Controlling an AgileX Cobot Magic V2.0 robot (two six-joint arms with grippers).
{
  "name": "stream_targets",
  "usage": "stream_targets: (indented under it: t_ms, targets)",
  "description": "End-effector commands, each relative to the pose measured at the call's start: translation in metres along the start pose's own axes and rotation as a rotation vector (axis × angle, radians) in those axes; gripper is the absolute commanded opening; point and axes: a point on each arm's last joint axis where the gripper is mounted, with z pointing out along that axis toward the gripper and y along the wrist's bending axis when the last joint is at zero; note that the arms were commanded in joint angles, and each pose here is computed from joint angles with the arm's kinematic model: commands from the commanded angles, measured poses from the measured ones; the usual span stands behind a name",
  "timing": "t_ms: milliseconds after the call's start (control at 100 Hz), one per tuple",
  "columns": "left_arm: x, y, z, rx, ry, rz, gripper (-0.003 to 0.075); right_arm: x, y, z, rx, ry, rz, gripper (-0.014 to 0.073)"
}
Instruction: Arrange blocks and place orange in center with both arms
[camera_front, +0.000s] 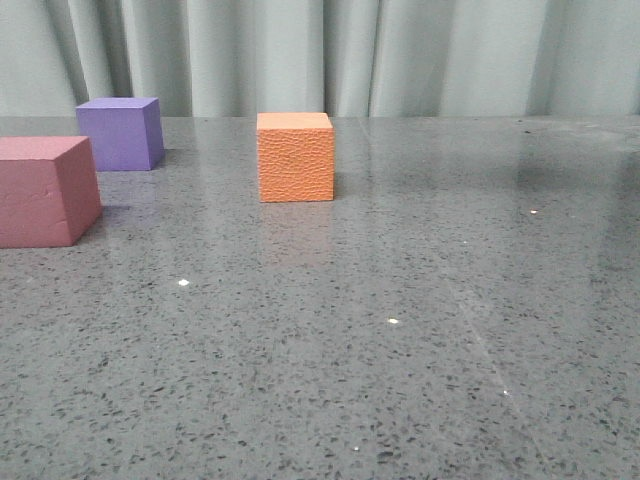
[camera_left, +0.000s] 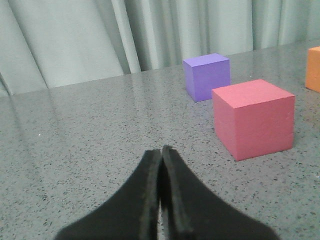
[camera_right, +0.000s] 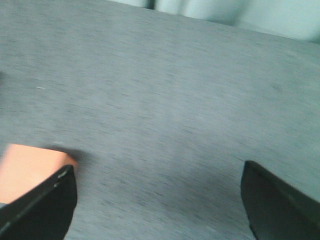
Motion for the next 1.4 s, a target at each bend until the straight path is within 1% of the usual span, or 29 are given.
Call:
stream_targets:
  t_ms: [0, 60, 120, 180, 210, 250, 260, 340, 450, 500, 540, 570, 580, 610, 640, 660, 680, 710, 760, 780, 790, 820, 840, 860, 900, 1390]
  targets:
    - [0.009, -0.002, 0.0, -0.002, -0.058, -0.009, -0.0019, 0.001, -0.036, -0.037, 0.065, -0.101, 0.009, 0.0652]
    - [0.009, -0.002, 0.0, -0.002, -0.058, -0.009, -0.0019, 0.02, -0.059, -0.045, 0.117, -0.089, 0.036, 0.0652]
    - [0.009, -0.002, 0.0, -0.002, -0.058, -0.009, -0.0019, 0.034, -0.072, -0.05, 0.146, -0.086, 0.056, 0.0652]
    - [0.009, -0.002, 0.0, -0.002, -0.058, -0.009, -0.0019, 0.058, -0.085, -0.058, 0.18, -0.08, 0.067, 0.0652]
    - [0.009, -0.002, 0.0, -0.002, -0.058, -0.009, -0.0019, 0.065, -0.088, -0.06, 0.19, -0.078, 0.069, 0.0652]
    - [0.009, -0.002, 0.0, -0.002, -0.058, -0.009, -0.0019, 0.083, -0.095, -0.065, 0.211, -0.068, 0.068, 0.0652]
    - [0.009, -0.002, 0.0, -0.002, -0.058, -0.009, -0.0019, 0.083, -0.095, -0.065, 0.211, -0.068, 0.068, 0.0652]
    - [0.009, -0.002, 0.0, -0.002, -0.058, -0.009, -0.0019, 0.115, -0.101, -0.075, 0.237, -0.053, 0.072, 0.0652]
    - [0.009, -0.002, 0.0, -0.002, -0.058, -0.009, -0.0019, 0.153, -0.099, -0.084, 0.233, -0.05, 0.076, 0.0651]
    - [0.009, -0.002, 0.0, -0.002, -0.058, -0.009, -0.0019, 0.168, -0.098, -0.087, 0.227, -0.049, 0.08, 0.0637]
    - [0.009, -0.002, 0.0, -0.002, -0.058, -0.009, -0.0019, 0.178, -0.097, -0.089, 0.223, -0.045, 0.083, 0.0608]
    - [0.009, -0.002, 0.0, -0.002, -0.058, -0.009, -0.0019, 0.186, -0.096, -0.092, 0.219, -0.047, 0.088, 0.0578]
    - [0.009, -0.002, 0.0, -0.002, -0.058, -0.009, -0.0019, 0.19, -0.096, -0.093, 0.219, -0.048, 0.089, 0.0549]
    - [0.009, -0.002, 0.0, -0.002, -0.058, -0.009, -0.0019, 0.194, -0.096, -0.095, 0.219, -0.05, 0.089, 0.0514]
    - [0.009, -0.002, 0.0, -0.002, -0.058, -0.009, -0.0019, 0.201, -0.095, -0.098, 0.219, -0.056, 0.091, 0.0459]
    - [0.009, -0.002, 0.0, -0.002, -0.058, -0.009, -0.0019, 0.205, -0.095, -0.1, 0.22, -0.061, 0.092, 0.0411]
    - [0.009, -0.002, 0.0, -0.002, -0.058, -0.009, -0.0019, 0.208, -0.095, -0.102, 0.22, -0.066, 0.092, 0.0342]
    - [0.009, -0.002, 0.0, -0.002, -0.058, -0.009, -0.0019, 0.212, -0.095, -0.105, 0.221, -0.073, 0.094, 0.0288]
    - [0.009, -0.002, 0.0, -0.002, -0.058, -0.009, -0.0019, 0.218, -0.094, -0.11, 0.222, -0.088, 0.096, 0.0143]
    - [0.009, -0.002, 0.0, -0.002, -0.058, -0.009, -0.0019, 0.22, -0.094, -0.112, 0.222, -0.094, 0.097, 0.0109]
    - [0.009, -0.002, 0.0, -0.002, -0.058, -0.009, -0.0019, 0.221, -0.094, -0.113, 0.222, -0.098, 0.097, 0.0059]
    - [0.009, -0.002, 0.0, -0.002, -0.058, -0.009, -0.0019, 0.222, -0.094, -0.115, 0.222, -0.105, 0.098, 0.0013]
    - [0.009, -0.002, 0.0, -0.002, -0.058, -0.009, -0.0019, 0.224, -0.094, -0.117, 0.223, -0.112, 0.099, -0.0044]
    - [0.009, -0.002, 0.0, -0.002, -0.058, -0.009, -0.0019, 0.225, -0.094, -0.119, 0.224, -0.116, 0.1, -0.0075]
    - [0.009, -0.002, 0.0, -0.002, -0.058, -0.009, -0.0019, 0.226, -0.094, -0.121, 0.224, -0.125, 0.101, -0.0064]
    - [0.009, -0.002, 0.0, -0.002, -0.058, -0.009, -0.0019, 0.227, -0.093, -0.124, 0.223, -0.141, 0.102, -0.0067]
